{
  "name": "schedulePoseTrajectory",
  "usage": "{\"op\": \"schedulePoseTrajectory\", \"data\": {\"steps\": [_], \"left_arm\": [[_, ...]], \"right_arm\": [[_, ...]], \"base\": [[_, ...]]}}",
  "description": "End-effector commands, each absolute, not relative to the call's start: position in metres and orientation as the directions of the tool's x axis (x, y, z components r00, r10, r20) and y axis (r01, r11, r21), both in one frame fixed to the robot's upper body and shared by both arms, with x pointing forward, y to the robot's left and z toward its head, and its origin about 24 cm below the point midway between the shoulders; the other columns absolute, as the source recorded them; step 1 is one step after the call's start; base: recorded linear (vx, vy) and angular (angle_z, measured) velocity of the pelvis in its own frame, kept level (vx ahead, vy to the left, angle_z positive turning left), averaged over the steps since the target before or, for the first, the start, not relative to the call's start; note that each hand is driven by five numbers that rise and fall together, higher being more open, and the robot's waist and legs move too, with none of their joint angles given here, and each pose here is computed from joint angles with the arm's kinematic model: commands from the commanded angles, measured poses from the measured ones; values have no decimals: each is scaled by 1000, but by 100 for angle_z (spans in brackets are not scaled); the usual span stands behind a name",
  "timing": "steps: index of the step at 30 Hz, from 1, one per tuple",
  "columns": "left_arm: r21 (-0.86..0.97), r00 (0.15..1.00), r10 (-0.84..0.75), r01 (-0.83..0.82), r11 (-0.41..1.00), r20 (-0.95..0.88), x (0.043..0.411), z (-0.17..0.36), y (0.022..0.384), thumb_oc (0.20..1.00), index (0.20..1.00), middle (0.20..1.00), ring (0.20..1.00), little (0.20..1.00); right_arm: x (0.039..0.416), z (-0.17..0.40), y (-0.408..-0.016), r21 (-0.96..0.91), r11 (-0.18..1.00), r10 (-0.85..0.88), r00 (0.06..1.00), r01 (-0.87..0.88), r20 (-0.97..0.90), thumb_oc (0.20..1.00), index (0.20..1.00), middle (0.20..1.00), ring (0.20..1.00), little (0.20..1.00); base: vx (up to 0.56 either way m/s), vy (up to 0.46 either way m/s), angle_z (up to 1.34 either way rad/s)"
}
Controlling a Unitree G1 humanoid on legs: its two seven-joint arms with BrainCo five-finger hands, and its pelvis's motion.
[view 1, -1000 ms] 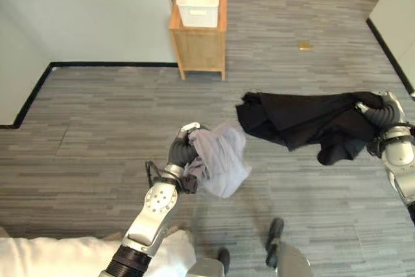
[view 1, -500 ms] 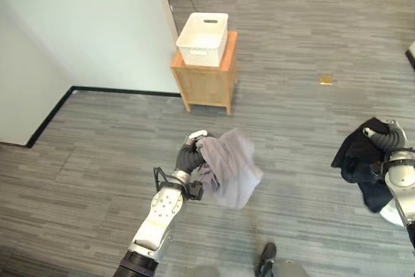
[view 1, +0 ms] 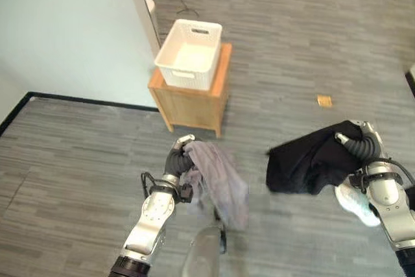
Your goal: Pick up bed clothes into laundry basket.
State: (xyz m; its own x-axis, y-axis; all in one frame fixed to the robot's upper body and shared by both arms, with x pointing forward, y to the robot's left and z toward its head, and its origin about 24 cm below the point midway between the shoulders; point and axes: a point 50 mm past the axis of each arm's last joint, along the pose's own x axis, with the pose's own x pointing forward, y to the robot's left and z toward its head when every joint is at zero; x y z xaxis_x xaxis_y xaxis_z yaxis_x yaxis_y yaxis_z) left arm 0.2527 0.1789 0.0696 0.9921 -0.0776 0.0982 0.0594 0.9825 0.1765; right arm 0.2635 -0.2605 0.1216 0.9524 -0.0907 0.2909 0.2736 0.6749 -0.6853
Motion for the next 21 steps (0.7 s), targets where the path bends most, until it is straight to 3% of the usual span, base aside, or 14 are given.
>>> {"op": "schedulePoseTrajectory", "data": {"steps": [1, 7, 9, 11, 14, 21], "left_arm": [[190, 931, -150, 90, 978, 333, 257, 119, 165, 200, 200, 200, 200, 200], [186, 922, -169, 108, 977, 349, 257, 120, 161, 200, 200, 200, 200, 200], [183, 922, -167, 108, 977, 350, 257, 120, 160, 200, 200, 200, 200, 200], [188, 927, -168, 109, 976, 335, 256, 115, 163, 200, 200, 200, 200, 200], [167, 939, -147, 99, 981, 310, 251, 108, 168, 200, 200, 200, 200, 200], [62, 969, -99, 87, 994, 226, 234, 90, 179, 200, 200, 200, 200, 200]], "right_arm": [[277, 206, -276, -626, 576, -93, 802, 526, 590, 200, 200, 200, 200, 200], [263, 288, -285, -490, 527, -57, 604, 695, 795, 200, 200, 200, 200, 200], [263, 289, -285, -491, 527, -55, 604, 694, 795, 200, 200, 200, 200, 200], [262, 317, -282, -502, 455, 8, 560, 735, 828, 200, 200, 200, 200, 200], [276, 328, -277, -547, 403, 38, 584, 733, 811, 200, 200, 200, 200, 200], [302, 369, -267, -603, 321, 73, 616, 730, 784, 200, 200, 200, 200, 200]], "base": [[373, 46, 25], [478, -126, 62], [296, -125, 47], [418, -290, 138], [313, -232, 142], [123, -180, 36]]}}
